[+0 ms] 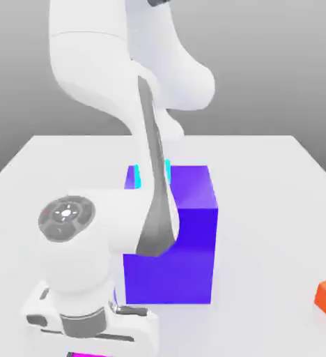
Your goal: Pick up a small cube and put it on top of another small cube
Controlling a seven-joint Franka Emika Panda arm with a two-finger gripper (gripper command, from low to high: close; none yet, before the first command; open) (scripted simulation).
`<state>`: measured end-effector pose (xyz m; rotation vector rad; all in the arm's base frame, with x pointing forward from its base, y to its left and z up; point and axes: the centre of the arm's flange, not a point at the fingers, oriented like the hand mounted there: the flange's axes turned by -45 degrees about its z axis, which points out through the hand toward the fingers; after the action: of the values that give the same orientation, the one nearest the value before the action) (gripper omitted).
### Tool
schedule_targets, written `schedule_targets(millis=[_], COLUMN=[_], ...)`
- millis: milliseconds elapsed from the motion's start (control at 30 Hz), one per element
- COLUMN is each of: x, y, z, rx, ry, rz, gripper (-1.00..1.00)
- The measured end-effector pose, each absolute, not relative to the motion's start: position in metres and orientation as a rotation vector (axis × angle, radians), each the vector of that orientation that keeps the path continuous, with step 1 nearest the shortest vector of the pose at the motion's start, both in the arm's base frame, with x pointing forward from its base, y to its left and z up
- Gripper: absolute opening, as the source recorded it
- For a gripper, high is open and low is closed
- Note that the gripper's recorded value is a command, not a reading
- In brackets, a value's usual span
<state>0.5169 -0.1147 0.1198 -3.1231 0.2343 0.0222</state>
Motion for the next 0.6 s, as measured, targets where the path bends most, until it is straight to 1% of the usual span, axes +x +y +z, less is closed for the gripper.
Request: schedule_targets(millis=[33, 233, 600], x=[0.518, 0.518, 0.511], y=[-0.116, -0.116, -0.101], z=[0.121, 0.122, 0.115], rx=[-3.128, -3.13, -3.068], ry=[0.236, 0.237, 0.209], rz=[0.011, 0.005, 0.133], gripper=[-1.0, -1.0, -1.0])
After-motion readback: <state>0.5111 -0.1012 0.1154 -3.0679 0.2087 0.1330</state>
